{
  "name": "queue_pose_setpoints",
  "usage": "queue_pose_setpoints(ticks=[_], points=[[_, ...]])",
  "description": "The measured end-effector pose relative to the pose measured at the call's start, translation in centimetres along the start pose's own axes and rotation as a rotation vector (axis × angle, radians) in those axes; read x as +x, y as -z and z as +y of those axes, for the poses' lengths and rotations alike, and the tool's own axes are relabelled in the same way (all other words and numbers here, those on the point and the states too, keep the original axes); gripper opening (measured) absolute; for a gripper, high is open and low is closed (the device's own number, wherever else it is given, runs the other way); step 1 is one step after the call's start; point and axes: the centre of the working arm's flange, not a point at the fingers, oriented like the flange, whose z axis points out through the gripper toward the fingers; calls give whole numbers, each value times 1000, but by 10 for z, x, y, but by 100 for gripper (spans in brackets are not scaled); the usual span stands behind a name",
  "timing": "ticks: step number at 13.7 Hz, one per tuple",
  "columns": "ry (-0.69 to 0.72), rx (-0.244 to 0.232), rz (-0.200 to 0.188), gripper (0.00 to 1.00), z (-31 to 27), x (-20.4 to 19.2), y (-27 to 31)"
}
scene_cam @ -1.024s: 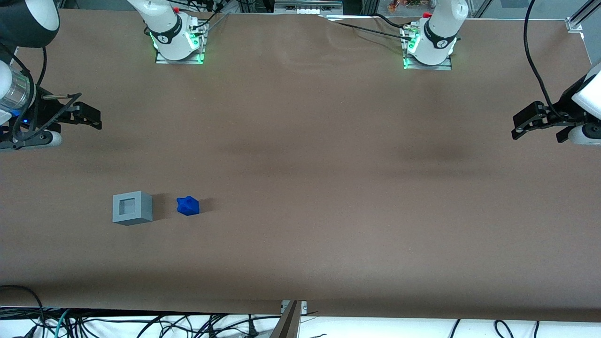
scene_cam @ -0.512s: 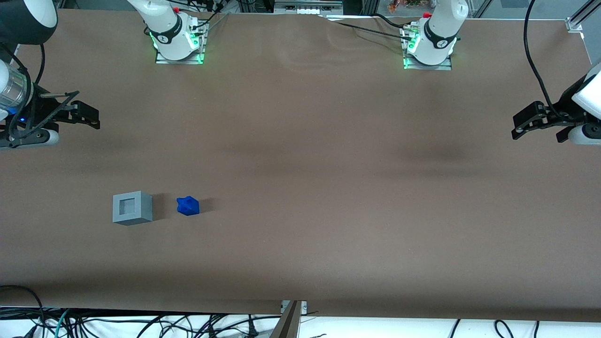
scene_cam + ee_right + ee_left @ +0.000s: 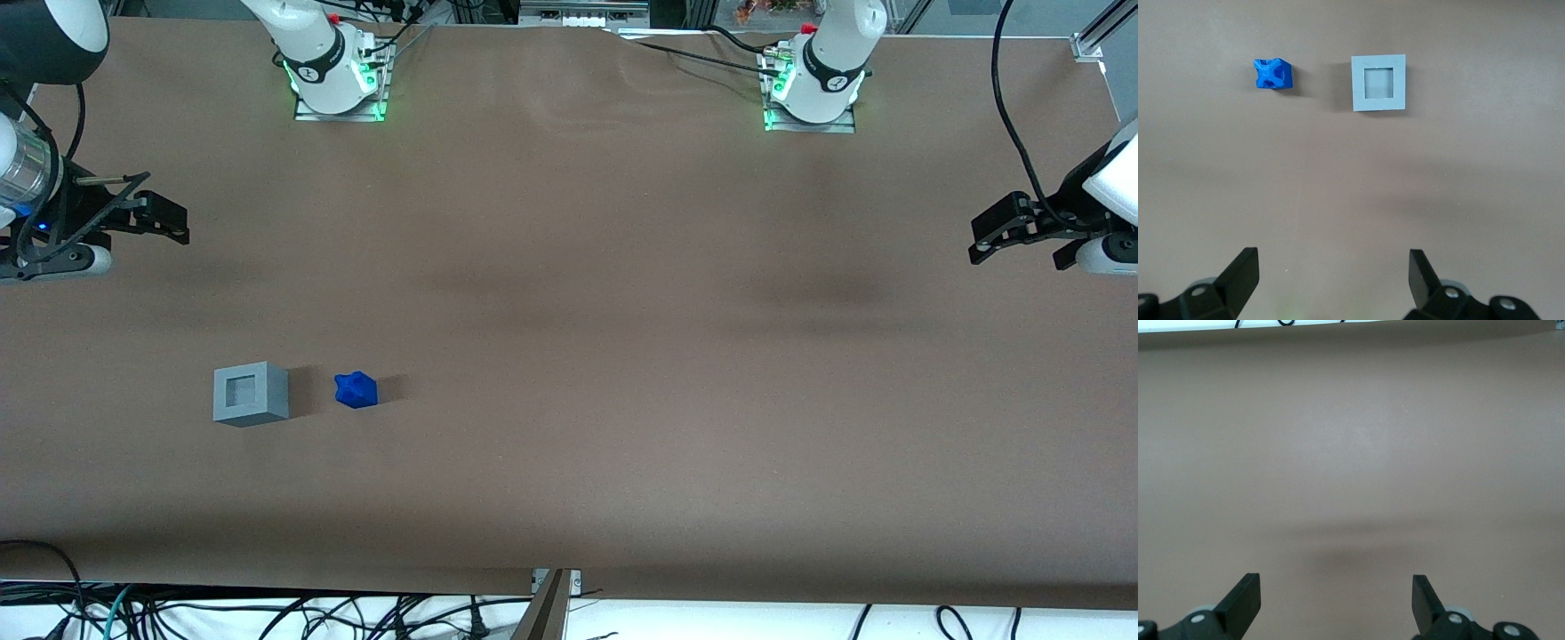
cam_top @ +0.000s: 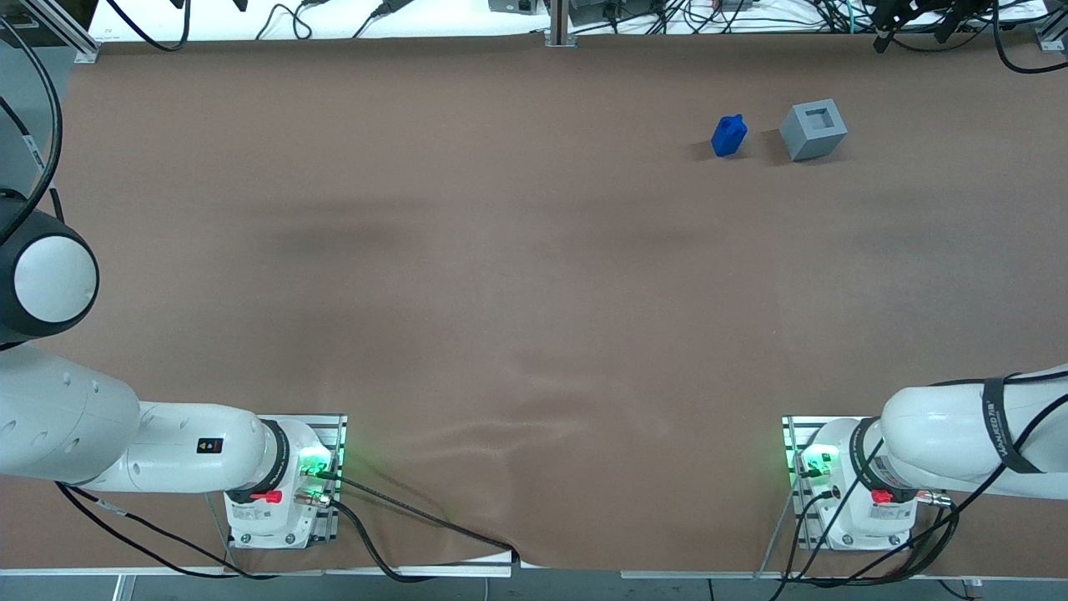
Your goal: Insert blue part into gray base with right arm
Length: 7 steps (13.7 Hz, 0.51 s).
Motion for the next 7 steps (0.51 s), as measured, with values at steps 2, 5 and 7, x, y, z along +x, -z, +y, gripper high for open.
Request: queue_pose_setpoints(ticks=[2,5,7], points=[[0,0,0,100,0,0,0],[9,0,5,100,0,0,1],[40,0,5,100,0,0,1]])
